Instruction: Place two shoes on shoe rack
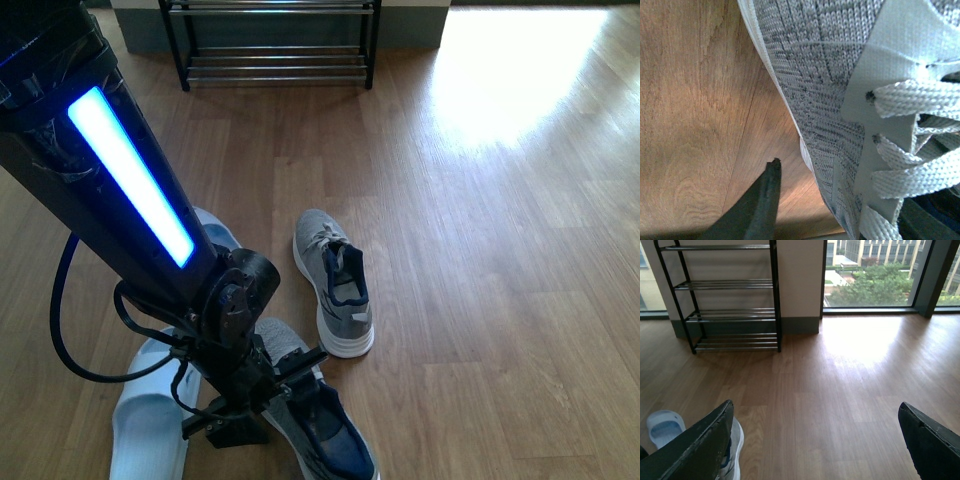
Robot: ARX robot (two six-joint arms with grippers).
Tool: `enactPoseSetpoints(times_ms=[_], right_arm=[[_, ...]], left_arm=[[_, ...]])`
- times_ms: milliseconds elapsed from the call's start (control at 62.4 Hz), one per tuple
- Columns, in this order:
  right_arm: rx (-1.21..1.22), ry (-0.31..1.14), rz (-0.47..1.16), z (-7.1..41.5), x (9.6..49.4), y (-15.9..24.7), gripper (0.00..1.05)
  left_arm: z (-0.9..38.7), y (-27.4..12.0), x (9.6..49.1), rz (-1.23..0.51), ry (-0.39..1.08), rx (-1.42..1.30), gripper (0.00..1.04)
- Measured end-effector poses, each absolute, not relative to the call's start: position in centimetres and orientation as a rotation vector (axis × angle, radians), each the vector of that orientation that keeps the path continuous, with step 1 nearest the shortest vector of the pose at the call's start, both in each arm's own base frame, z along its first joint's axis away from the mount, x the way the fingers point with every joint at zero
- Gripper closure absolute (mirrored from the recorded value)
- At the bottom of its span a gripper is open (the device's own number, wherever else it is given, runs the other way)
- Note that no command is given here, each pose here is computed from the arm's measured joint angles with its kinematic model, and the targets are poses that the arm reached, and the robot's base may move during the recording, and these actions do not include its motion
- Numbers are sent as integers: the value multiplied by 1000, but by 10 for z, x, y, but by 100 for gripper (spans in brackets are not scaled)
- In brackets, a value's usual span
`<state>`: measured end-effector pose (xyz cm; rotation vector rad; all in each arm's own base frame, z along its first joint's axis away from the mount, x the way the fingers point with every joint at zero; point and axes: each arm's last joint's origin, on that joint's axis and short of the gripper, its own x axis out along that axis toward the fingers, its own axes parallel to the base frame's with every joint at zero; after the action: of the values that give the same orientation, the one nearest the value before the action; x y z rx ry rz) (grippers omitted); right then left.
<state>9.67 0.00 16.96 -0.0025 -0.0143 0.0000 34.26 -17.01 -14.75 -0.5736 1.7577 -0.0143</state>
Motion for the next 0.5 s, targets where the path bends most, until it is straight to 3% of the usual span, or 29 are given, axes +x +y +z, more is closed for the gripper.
enactPoseSetpoints(times_ms=[257, 497], right_arm=[[-3, -14, 0, 170, 97, 0, 9], [-3, -14, 0, 170, 97, 0, 9]], left_arm=[[-147, -170, 343, -19, 1746, -550, 104], [-135, -160, 344, 17, 1666, -479, 104]])
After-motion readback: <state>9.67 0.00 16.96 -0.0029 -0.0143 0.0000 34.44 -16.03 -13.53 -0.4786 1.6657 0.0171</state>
